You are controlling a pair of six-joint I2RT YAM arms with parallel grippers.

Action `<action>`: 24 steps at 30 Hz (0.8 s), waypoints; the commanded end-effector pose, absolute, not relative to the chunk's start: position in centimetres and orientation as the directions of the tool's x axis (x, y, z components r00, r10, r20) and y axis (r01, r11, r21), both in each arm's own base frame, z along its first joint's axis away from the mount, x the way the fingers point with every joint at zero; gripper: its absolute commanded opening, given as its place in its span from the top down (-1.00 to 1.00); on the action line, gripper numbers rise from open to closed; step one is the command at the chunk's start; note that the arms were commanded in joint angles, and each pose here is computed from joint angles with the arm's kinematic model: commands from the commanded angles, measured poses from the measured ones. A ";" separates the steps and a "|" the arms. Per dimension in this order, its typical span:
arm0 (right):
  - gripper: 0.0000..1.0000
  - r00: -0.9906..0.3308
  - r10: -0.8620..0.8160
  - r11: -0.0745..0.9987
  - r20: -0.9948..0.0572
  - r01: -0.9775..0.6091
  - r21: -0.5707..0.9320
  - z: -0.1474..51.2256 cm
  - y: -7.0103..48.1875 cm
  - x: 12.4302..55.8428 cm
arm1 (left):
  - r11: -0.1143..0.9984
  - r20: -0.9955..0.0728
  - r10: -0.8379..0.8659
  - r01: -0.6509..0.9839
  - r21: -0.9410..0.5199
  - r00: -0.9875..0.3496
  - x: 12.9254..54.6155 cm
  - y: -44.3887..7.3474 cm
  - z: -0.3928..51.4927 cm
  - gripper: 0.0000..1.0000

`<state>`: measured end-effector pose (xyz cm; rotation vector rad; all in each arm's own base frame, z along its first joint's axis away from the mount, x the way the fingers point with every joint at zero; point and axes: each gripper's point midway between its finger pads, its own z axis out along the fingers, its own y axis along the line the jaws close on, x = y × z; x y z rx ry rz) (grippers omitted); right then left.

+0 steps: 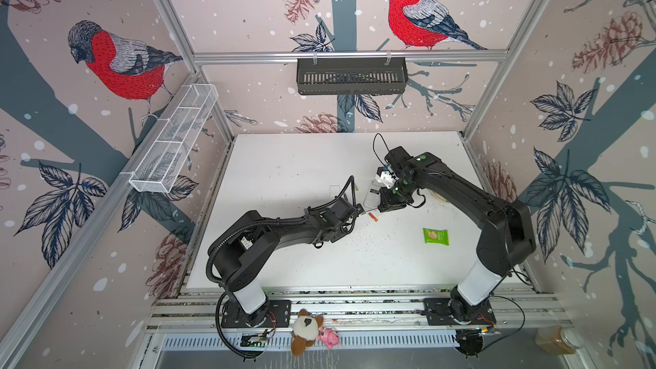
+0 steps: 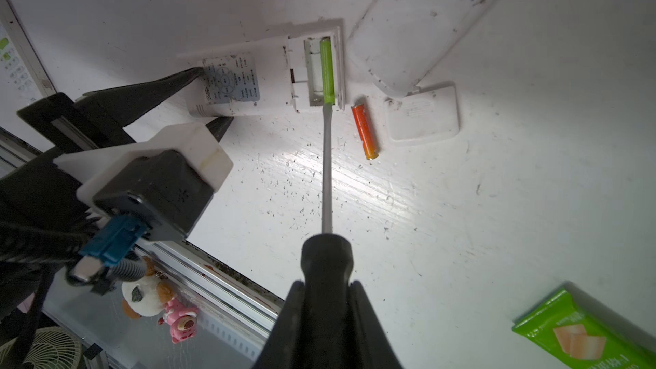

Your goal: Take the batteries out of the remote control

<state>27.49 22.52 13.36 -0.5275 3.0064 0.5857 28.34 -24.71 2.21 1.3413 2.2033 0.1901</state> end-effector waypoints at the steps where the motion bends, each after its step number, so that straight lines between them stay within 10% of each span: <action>1: 0.99 -0.936 -0.341 0.871 -0.085 -0.349 0.346 13.3 22.5 27.4 | 0.455 -0.252 0.889 0.805 0.380 -0.383 26.4 -22.2 0.4 0.99; 6: 0.99 -0.934 -0.352 0.873 -0.068 -0.353 0.337 13.3 22.6 27.1 | 0.458 -0.267 0.886 0.810 0.366 -0.380 26.0 -22.4 0.4 0.90; 9: 0.99 -0.934 -0.352 0.877 -0.066 -0.354 0.324 13.5 22.4 27.1 | 0.479 -0.301 0.872 0.801 0.359 -0.386 26.2 -22.8 1.1 0.21; 17: 0.99 -0.937 -0.339 0.882 -0.089 -0.349 0.317 14.2 22.5 27.5 | 0.475 -0.391 0.845 0.849 0.231 -0.366 25.9 -24.4 4.2 -0.72; 24: 0.99 -0.935 -0.340 0.883 -0.099 -0.353 0.310 14.3 22.7 27.3 | 0.445 -0.408 0.826 0.894 0.047 -0.389 26.1 -24.3 4.1 -0.82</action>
